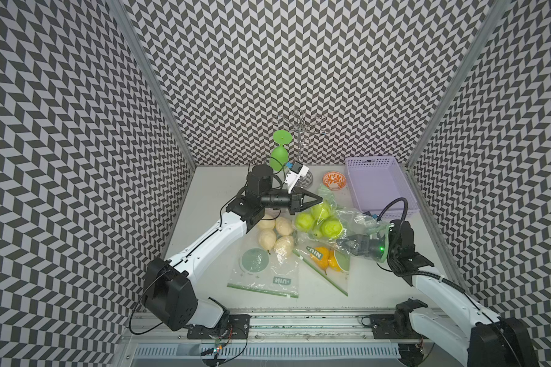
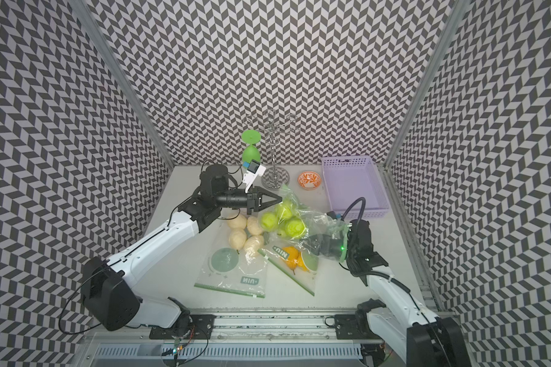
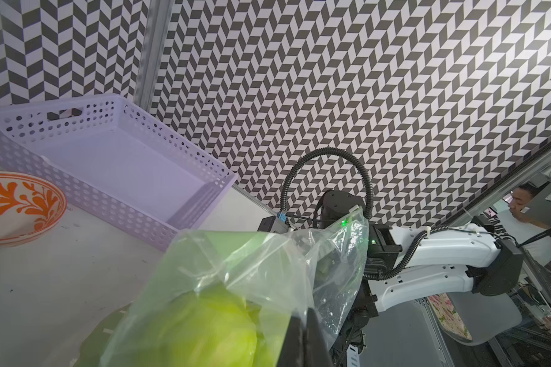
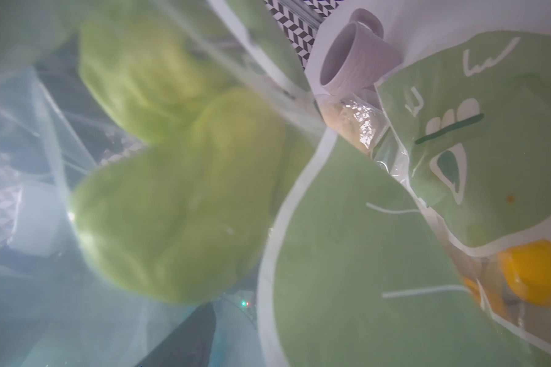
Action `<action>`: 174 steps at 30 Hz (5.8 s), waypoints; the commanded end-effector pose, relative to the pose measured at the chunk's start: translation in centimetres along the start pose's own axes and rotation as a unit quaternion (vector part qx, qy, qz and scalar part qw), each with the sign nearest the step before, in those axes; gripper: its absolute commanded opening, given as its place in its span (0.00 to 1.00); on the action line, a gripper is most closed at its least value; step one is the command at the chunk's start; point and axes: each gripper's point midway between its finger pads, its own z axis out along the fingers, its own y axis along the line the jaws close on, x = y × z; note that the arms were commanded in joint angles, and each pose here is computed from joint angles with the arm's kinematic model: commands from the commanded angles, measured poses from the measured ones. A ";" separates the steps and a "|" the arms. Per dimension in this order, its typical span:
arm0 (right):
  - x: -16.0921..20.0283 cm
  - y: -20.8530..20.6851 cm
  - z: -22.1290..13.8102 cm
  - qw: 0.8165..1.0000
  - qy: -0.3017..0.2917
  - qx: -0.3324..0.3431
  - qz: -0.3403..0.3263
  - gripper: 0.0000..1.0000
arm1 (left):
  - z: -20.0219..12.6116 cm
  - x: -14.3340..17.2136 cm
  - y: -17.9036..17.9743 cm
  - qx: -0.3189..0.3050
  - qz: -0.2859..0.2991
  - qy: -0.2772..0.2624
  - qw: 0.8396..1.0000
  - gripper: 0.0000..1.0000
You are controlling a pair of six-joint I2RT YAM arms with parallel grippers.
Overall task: Open the zip-top bag and take out the pear
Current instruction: Pick up the pear from the zipper food storage bag, then place the pear in the basket, then pick up the pear from the zipper food storage bag.
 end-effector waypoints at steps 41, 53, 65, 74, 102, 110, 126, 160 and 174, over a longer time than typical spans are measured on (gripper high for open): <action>0.6 -4.0 4.2 0.996 0.016 0.073 0.044 0.89 | -3.0 4.5 1.0 -0.006 -0.065 -0.031 0.997 0.00; 1.1 -4.0 3.1 0.994 0.019 0.090 0.058 0.63 | -6.4 4.9 3.1 -0.040 -0.086 -0.055 0.994 0.00; -0.4 -2.1 -0.3 0.993 -0.010 0.088 0.075 0.57 | -11.3 6.7 8.1 -0.123 -0.132 -0.087 0.980 0.00; -3.4 -1.9 -2.9 0.987 -0.043 0.134 0.079 0.56 | -13.7 7.6 9.6 -0.146 -0.145 -0.099 0.974 0.00; -24.9 -19.7 -9.7 0.910 -0.232 0.317 0.137 0.88 | -14.7 8.3 9.2 -0.139 -0.128 -0.098 0.977 0.00; -23.6 -14.2 -8.8 0.939 -0.210 0.256 0.089 0.87 | -14.0 8.1 8.5 -0.133 -0.104 -0.086 0.982 0.00; -7.8 -5.2 0.5 0.995 -0.036 0.078 0.047 0.21 | -13.5 8.2 8.0 -0.129 -0.095 -0.078 0.984 0.00; 1.6 -3.0 6.4 0.995 0.091 0.000 0.027 0.48 | -13.1 13.4 9.4 -0.168 -0.170 -0.072 0.968 0.91; 2.2 -2.8 6.2 0.995 0.098 -0.008 0.025 0.55 | -8.4 15.5 10.5 -0.171 -0.150 0.012 0.974 0.13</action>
